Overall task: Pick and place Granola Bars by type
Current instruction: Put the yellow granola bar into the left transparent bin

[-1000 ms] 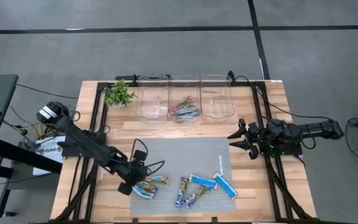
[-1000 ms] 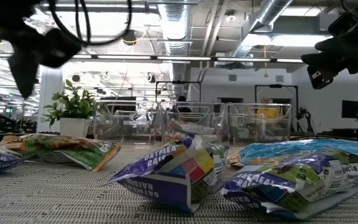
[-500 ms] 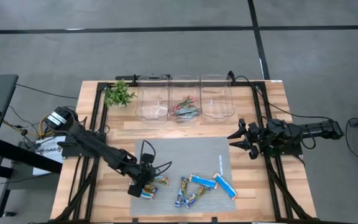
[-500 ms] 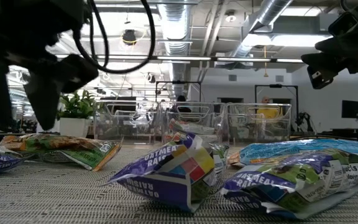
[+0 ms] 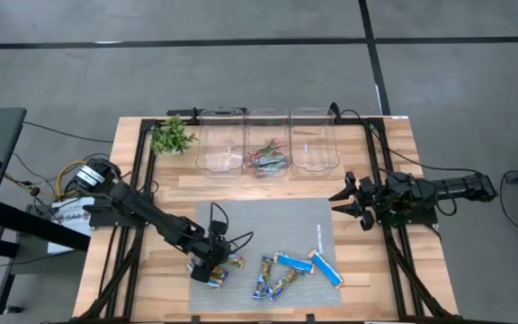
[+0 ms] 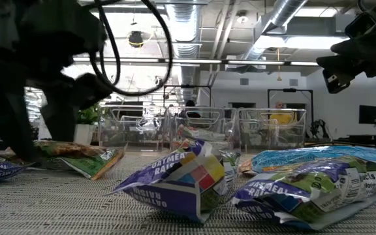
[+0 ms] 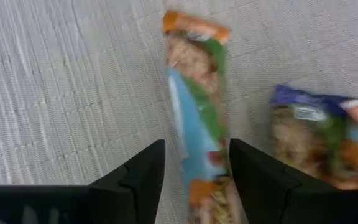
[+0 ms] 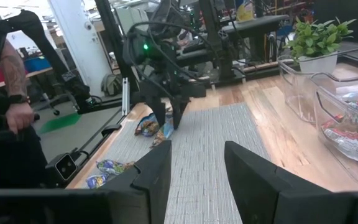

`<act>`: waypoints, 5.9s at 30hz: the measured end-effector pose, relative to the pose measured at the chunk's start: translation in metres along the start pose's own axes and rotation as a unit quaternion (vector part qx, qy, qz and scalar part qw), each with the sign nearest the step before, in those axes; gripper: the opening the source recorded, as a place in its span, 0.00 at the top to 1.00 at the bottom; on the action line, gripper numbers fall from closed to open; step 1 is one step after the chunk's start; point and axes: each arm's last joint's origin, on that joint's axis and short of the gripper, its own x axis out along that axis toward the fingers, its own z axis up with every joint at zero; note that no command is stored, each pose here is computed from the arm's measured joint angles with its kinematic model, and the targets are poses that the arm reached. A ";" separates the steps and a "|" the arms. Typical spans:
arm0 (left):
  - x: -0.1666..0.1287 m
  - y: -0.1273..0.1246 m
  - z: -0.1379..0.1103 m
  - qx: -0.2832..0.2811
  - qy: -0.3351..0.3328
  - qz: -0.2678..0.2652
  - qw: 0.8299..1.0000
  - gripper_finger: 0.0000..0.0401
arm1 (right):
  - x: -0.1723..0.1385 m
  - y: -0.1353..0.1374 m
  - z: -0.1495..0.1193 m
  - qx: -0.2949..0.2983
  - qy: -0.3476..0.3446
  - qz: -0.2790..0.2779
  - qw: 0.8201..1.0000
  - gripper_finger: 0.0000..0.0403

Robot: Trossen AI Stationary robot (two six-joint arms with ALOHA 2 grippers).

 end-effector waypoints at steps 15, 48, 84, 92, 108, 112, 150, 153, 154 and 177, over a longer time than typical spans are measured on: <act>0.008 0.000 -0.001 -0.013 0.007 -0.008 1.000 0.75 | 0.000 0.000 0.000 0.000 0.000 0.000 1.000 0.65; -0.152 0.100 0.111 -0.242 -0.425 0.080 0.869 0.91 | 0.000 0.000 0.000 0.000 0.000 0.000 1.000 0.65; -0.174 0.276 -0.004 -0.393 -0.182 0.293 0.853 0.91 | 0.000 0.000 0.000 0.000 0.000 0.000 1.000 0.64; -0.180 0.290 -0.026 -0.387 -0.132 0.314 0.857 0.92 | 0.000 0.000 0.000 0.000 0.000 0.000 1.000 0.65; -0.149 0.285 -0.044 -0.316 0.016 0.244 0.917 0.92 | 0.000 0.000 0.000 0.000 0.000 -0.001 1.000 0.64; -0.136 0.287 -0.044 -0.311 0.036 0.232 0.921 0.92 | 0.000 0.000 0.000 0.000 0.000 0.000 1.000 0.64; -0.163 0.241 -0.011 -0.245 -0.048 0.217 0.944 0.64 | 0.000 0.000 0.000 0.000 0.000 0.000 1.000 0.64; -0.178 0.218 0.002 -0.212 -0.105 0.192 0.952 0.64 | 0.000 0.000 0.000 0.000 0.000 0.000 1.000 0.65; -0.183 0.211 0.006 -0.200 -0.126 0.176 0.956 0.64 | 0.000 0.000 0.000 0.000 0.000 0.000 1.000 0.65; -0.185 0.018 0.056 -0.140 -0.181 -0.247 0.941 0.64 | 0.000 0.000 0.000 0.000 0.000 0.000 1.000 0.64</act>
